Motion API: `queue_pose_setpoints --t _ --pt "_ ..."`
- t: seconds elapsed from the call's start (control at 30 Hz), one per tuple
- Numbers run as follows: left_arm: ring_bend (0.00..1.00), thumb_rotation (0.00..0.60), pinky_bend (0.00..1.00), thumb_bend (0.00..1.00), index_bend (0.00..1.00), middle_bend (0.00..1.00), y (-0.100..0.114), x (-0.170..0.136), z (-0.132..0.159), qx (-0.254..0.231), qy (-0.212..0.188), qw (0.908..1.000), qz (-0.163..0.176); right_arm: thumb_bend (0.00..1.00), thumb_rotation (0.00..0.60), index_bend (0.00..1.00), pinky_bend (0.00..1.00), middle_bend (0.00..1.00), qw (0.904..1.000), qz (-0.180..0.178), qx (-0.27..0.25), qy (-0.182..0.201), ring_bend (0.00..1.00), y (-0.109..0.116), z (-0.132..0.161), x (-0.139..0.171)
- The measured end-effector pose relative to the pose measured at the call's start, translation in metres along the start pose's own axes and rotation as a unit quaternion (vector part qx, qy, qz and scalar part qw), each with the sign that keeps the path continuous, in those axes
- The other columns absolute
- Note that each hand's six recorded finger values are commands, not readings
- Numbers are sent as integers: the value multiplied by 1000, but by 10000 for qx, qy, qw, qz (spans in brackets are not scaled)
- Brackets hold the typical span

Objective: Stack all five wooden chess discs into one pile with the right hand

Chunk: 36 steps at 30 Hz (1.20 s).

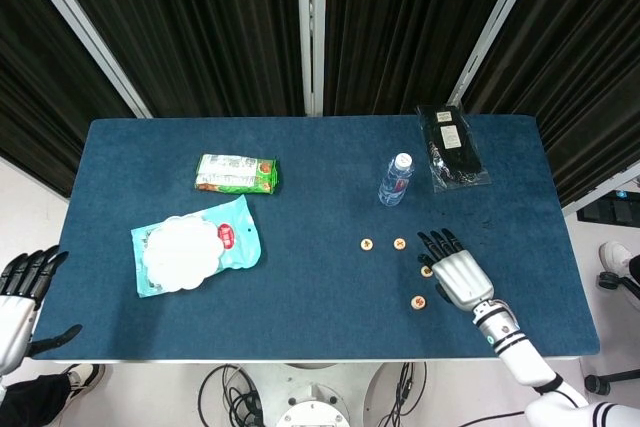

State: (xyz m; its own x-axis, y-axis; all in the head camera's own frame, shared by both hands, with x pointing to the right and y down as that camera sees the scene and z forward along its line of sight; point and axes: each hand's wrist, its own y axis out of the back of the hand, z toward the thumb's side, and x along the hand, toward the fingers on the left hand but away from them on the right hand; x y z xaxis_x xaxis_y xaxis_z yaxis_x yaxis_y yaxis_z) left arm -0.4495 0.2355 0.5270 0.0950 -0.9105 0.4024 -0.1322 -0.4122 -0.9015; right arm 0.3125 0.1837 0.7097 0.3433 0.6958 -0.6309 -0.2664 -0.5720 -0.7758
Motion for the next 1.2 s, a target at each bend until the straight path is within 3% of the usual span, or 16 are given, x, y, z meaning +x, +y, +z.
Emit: queue_pose_setpoints --t 0.23,0.67,1.2 --pt "0 600 0 0 72 11 0 1 -2 -24 17 10000 -1 272 600 287 0 0 9999 -57 -63 -93 0 -11 3 -12" --pt "0 600 0 0 73 11 0 0 -1 -21 7 10000 -3 289 600 429 0 0 9998 -96 -93 -162 0 -15 0 -13" --pt "0 600 0 0 72 10 0 1 -2 -30 10 10000 -12 301 600 517 0 0 9994 -275 -149 -164 0 -7 -1 -12"
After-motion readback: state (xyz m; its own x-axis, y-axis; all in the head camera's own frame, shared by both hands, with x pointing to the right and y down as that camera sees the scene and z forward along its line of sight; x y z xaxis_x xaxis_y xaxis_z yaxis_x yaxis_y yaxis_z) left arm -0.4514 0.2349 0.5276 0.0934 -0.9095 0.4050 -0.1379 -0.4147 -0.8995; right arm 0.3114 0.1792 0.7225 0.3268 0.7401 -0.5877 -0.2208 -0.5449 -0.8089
